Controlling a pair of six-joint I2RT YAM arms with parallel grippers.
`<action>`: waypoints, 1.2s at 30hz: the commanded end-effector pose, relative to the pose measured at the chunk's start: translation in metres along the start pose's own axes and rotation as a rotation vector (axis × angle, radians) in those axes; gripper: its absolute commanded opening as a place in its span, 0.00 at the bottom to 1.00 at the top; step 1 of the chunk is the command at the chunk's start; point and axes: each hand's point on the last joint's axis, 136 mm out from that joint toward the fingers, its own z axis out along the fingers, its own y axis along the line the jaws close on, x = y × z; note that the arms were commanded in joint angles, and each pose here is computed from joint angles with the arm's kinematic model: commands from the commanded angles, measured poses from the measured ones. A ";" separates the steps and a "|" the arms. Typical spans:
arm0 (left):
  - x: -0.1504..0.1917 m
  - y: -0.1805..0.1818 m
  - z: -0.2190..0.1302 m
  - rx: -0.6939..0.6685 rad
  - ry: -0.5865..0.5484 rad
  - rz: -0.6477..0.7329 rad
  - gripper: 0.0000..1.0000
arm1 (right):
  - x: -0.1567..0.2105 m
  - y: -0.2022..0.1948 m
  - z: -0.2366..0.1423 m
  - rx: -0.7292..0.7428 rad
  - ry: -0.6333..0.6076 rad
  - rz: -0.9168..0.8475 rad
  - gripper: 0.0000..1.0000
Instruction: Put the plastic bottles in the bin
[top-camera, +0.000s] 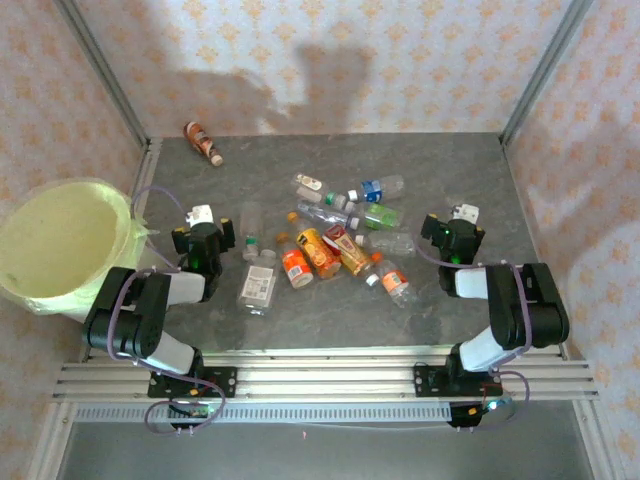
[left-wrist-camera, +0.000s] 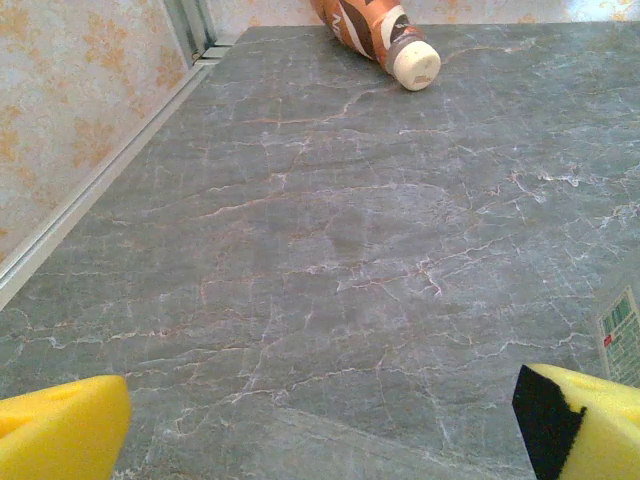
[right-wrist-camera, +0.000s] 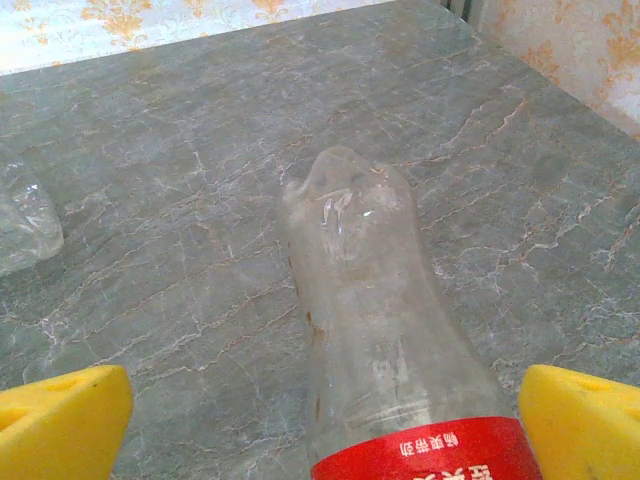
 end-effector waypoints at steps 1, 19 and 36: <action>-0.013 0.005 0.000 -0.015 -0.039 -0.042 1.00 | -0.005 0.004 -0.001 -0.013 -0.013 -0.008 0.99; -0.013 0.004 0.000 -0.014 -0.041 -0.037 1.00 | -0.004 0.003 -0.001 -0.014 -0.010 -0.008 0.99; -0.062 -0.027 -0.033 0.066 0.030 0.065 1.00 | -0.052 0.003 -0.027 0.006 0.020 0.050 0.99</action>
